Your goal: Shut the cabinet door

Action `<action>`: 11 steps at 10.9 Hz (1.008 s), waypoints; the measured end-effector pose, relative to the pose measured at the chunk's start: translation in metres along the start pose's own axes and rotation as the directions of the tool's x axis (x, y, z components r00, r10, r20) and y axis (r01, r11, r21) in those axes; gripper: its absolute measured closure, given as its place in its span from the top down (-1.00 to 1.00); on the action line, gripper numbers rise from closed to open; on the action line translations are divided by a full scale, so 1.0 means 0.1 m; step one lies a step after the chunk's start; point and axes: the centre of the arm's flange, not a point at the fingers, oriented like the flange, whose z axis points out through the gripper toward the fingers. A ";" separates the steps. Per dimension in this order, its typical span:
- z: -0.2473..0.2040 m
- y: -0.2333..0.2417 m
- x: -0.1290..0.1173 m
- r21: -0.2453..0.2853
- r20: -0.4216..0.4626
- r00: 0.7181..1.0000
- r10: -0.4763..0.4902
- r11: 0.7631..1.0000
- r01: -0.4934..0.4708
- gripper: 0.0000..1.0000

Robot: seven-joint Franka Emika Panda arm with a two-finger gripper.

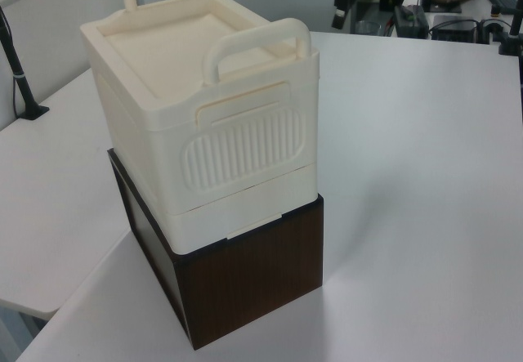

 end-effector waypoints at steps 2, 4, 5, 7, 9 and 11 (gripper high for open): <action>0.13 0.37 -0.07 -0.118 0.079 0.997 0.025 0.993 -0.015 -0.98; 0.25 0.51 -0.16 -0.208 0.146 0.988 0.046 0.978 -0.015 -0.98; 0.30 0.57 -0.19 -0.236 0.164 0.984 0.068 0.971 -0.027 -0.98; 0.40 0.59 -0.23 -0.271 0.185 0.980 0.075 0.962 -0.023 -0.89; 0.40 0.56 -0.23 -0.273 0.181 0.980 0.083 0.961 -0.031 -0.68; 0.41 0.56 -0.25 -0.276 0.194 0.977 0.090 0.961 -0.034 -0.14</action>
